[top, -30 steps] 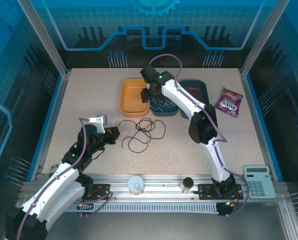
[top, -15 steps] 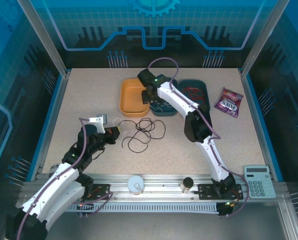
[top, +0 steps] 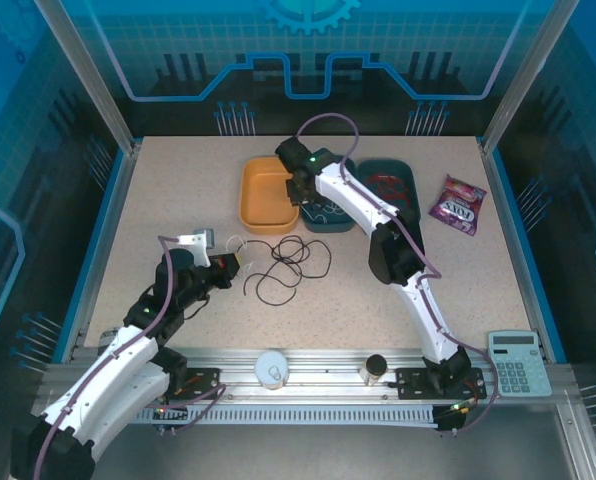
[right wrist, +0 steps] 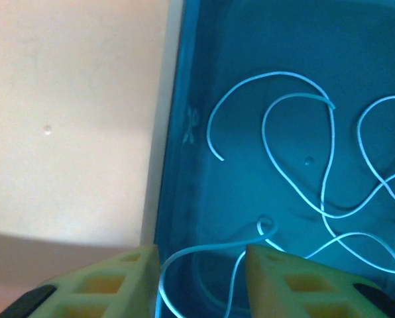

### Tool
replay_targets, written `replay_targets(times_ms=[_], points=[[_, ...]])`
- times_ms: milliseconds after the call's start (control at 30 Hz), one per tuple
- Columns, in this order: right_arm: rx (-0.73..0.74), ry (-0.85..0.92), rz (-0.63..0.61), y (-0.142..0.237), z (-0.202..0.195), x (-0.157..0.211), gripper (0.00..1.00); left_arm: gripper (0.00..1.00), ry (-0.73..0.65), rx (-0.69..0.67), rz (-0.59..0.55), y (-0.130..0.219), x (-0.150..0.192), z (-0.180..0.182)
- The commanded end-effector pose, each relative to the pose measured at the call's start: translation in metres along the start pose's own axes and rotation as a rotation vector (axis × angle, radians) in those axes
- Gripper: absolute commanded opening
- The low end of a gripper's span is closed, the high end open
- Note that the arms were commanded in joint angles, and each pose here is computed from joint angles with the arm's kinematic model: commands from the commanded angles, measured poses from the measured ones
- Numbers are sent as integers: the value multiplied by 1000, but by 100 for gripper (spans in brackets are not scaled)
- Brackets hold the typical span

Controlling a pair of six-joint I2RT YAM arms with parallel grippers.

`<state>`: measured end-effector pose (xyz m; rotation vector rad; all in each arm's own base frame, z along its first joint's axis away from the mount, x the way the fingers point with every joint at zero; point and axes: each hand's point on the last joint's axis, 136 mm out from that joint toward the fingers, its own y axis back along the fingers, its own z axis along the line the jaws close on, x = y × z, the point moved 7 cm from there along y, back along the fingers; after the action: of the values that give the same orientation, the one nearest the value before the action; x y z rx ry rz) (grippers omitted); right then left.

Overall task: Untangle the cables
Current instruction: Move the cable into the container, then straighten the cable at the center of the table.

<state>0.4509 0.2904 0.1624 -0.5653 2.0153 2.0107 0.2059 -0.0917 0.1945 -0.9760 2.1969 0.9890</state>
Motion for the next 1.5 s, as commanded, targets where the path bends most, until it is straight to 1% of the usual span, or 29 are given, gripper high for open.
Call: replay_targets(times_ms=[0, 167, 267, 400, 500, 633, 800, 900, 1033, 1167, 1267, 1333, 1467], points=[[40, -39, 8, -2, -15, 0, 35, 0, 2, 15, -17, 2, -5, -3], [45, -58, 3, -3, -24, -1, 28, 0, 3, 15, -17, 2, -5, -3], [45, -77, 19, -11, -31, 0, 25, 0, 3, 15, -17, 2, -6, -3], [31, -101, 51, -22, -37, 3, 22, 0, 1, 21, -18, 3, -7, -5], [7, -95, 56, -20, -37, 2, 23, 0, -1, 27, -18, 4, -9, -7], [-23, -79, 12, 4, -38, -5, 28, 0, 7, 27, -23, 6, -15, -11], [-82, -65, -91, 59, -42, -12, 36, 0, 35, 36, -25, 8, -23, -18], [-118, -63, -125, 84, -44, -6, 39, 0, 48, 39, -23, 8, -29, -22], [-241, -51, -173, 122, -36, 14, 41, 0, 58, 49, -28, 5, -35, -26], [-400, -39, -240, 163, -15, 50, 45, 0, 81, 49, -46, 1, -40, -28], [-539, -25, -274, 183, 13, 84, 47, 0, 109, 41, -62, -2, -44, -27], [-609, 1, -292, 191, 33, 106, 48, 0, 136, 19, -76, -4, -46, -24], [-701, 27, -267, 188, 68, 146, 48, 0, 167, 2, -106, -6, -51, -23]])
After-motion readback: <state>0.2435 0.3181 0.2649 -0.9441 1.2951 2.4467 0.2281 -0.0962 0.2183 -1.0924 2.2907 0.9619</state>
